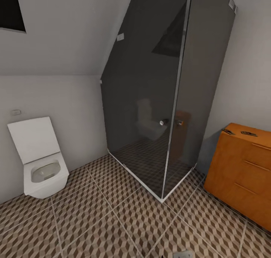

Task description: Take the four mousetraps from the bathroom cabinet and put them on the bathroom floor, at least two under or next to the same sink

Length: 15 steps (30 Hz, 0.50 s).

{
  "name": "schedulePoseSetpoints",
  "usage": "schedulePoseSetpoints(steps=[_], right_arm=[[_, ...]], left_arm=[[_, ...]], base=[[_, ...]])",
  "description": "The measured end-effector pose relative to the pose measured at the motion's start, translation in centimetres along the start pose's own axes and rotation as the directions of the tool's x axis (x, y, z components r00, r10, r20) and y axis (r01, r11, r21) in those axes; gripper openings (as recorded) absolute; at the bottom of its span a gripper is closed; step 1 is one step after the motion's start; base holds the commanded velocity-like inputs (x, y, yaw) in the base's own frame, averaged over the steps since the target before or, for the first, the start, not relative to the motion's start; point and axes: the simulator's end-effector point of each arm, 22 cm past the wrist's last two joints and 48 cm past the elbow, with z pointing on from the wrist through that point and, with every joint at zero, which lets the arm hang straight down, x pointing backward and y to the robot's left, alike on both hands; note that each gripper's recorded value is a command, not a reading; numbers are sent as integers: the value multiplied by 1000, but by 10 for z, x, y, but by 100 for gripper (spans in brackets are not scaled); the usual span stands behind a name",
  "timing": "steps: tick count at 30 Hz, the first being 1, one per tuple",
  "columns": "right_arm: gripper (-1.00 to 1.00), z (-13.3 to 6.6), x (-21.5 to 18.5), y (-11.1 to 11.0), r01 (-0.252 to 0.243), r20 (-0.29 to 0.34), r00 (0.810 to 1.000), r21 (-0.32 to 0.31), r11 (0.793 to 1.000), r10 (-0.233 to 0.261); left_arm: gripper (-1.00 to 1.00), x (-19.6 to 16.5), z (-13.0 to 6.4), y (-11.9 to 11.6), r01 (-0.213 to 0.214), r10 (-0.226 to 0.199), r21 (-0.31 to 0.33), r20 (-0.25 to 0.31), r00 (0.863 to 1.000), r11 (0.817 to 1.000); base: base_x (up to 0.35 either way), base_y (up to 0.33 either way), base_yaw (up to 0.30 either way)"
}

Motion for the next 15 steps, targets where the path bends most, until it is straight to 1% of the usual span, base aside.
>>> schedulePoseSetpoints(steps=[15], right_arm=[[100, 0, 0, 2, -1, 1, 1000, -2, 1000, 1]], left_arm=[[100, -1, 0, 2, -2, 2, -2, 1, 1000, 1000]], base=[[0, 0, 0]])
